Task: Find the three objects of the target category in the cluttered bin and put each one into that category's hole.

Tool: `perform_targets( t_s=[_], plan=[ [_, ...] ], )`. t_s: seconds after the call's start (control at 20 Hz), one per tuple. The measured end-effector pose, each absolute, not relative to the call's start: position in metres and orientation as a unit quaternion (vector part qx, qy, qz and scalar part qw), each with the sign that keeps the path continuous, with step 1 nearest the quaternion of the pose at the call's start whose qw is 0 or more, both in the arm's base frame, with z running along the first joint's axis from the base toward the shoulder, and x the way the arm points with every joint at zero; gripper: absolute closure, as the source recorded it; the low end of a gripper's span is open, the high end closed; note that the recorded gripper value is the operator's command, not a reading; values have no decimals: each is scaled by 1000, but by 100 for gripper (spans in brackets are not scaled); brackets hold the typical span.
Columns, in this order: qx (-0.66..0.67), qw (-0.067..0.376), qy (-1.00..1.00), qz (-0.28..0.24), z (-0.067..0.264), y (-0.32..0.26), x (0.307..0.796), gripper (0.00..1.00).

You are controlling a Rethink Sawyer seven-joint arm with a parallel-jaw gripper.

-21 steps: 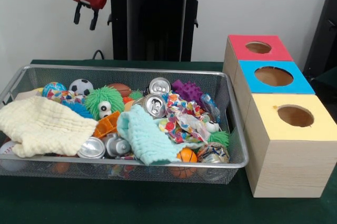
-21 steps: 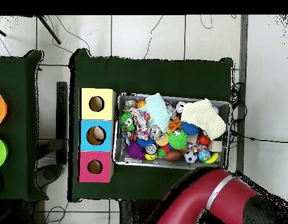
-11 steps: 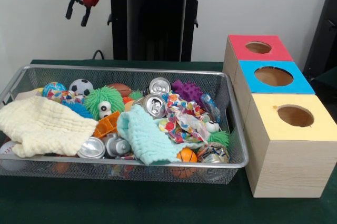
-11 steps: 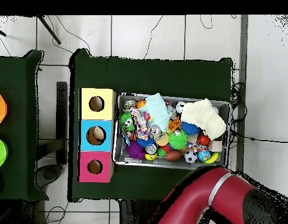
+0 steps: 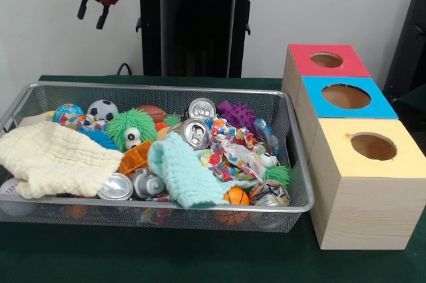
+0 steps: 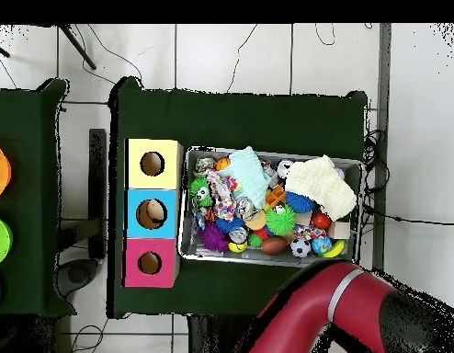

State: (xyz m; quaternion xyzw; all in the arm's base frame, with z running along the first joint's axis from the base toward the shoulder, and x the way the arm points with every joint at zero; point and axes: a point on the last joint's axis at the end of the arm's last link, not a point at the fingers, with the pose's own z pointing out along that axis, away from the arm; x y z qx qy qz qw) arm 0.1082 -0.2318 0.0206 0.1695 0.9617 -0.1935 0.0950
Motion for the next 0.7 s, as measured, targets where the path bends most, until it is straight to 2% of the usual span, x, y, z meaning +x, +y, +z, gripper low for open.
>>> perform_targets(
  t_s=[0.45, 0.7],
  plan=[
    [154, 84, 967, -187, 25, -228, 112, 0],
    [131, 37, 976, -168, 32, -215, 111, 0]
  ],
)
